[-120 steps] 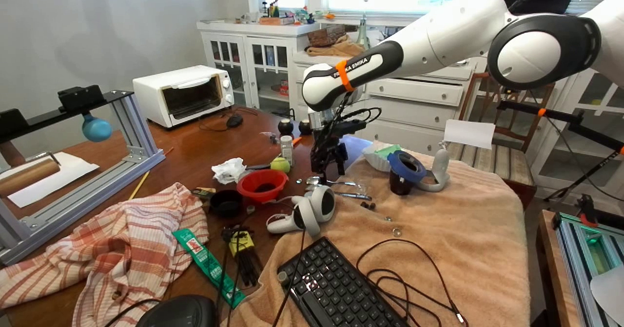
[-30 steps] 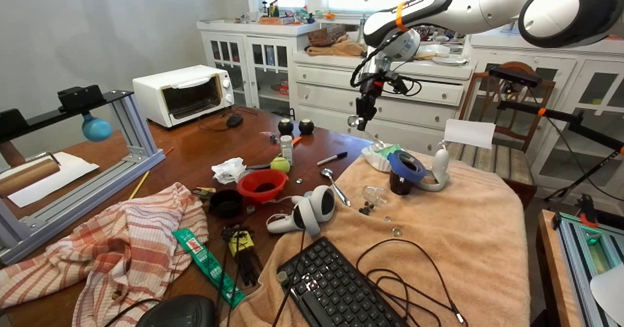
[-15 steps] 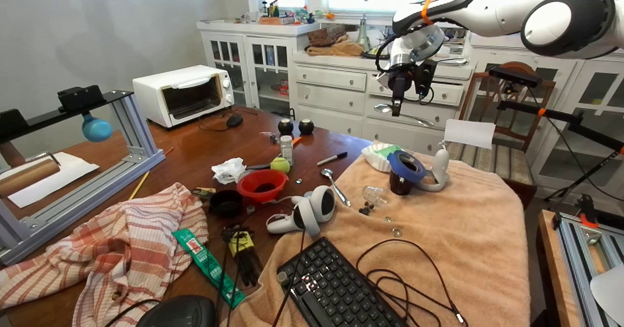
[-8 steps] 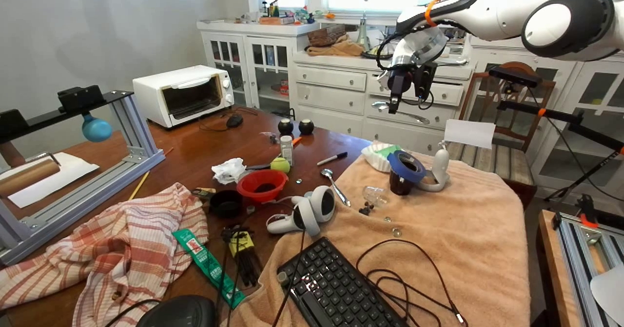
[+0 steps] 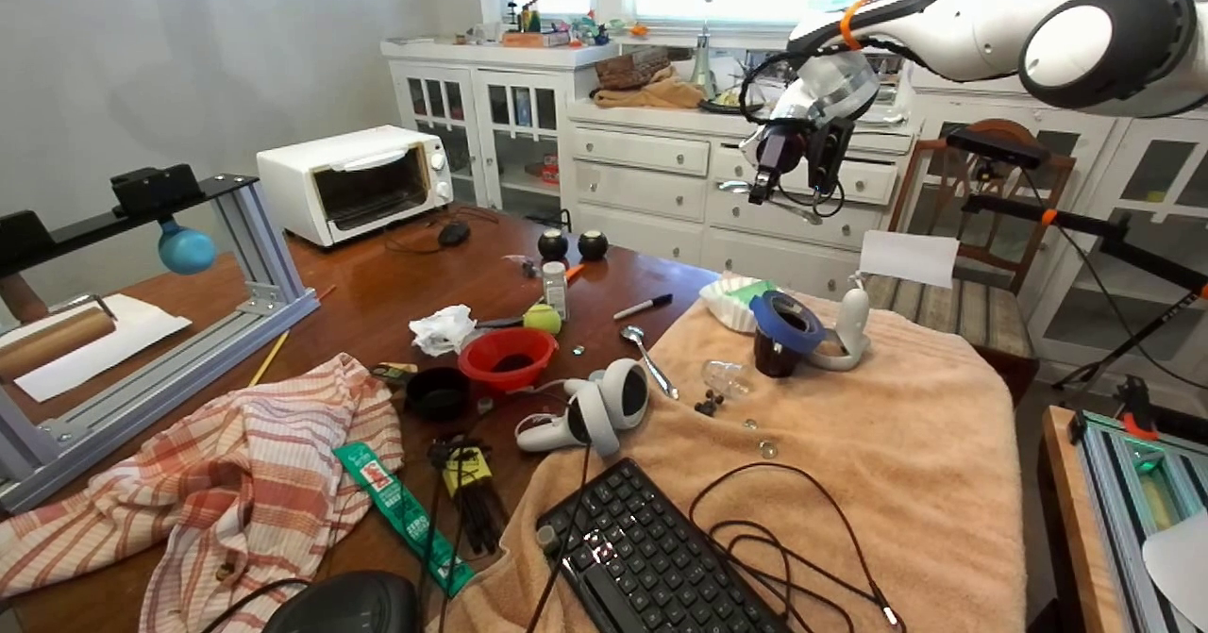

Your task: Put the spoon inside the black cup

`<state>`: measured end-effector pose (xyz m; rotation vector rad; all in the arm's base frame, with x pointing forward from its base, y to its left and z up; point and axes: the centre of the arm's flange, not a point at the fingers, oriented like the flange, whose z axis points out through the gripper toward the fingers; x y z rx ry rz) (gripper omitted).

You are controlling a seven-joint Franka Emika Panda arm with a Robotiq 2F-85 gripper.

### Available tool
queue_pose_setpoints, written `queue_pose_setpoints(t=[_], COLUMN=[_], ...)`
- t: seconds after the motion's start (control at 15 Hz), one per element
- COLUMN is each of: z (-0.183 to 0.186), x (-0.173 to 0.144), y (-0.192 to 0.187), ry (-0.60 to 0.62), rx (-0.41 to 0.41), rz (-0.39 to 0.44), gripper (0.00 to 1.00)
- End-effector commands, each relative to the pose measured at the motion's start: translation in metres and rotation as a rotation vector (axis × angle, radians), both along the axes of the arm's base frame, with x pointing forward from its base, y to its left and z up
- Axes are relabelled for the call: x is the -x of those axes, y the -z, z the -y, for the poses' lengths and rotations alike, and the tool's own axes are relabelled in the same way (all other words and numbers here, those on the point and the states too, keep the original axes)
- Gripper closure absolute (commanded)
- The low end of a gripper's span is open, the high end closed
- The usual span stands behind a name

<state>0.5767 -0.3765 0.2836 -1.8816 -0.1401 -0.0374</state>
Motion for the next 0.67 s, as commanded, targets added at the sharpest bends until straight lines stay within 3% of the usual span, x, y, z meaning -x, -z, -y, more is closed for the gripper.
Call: queue_pose_setpoints(t=[0.0, 0.2, 0.4, 0.6], z=[0.009, 0.012, 0.013, 0.014], x=[0.023, 0.045, 0.064, 0.079], y=[0.008, 0.015, 0.018, 0.022], ry=[0.015, -0.036, 0.064, 0.096], rx=[-0.092, -0.092, -0.123, -0.154], rz=[0.038, 0.128, 0.273, 0.338], gripper=[0.98, 0.98, 0.98, 0.98])
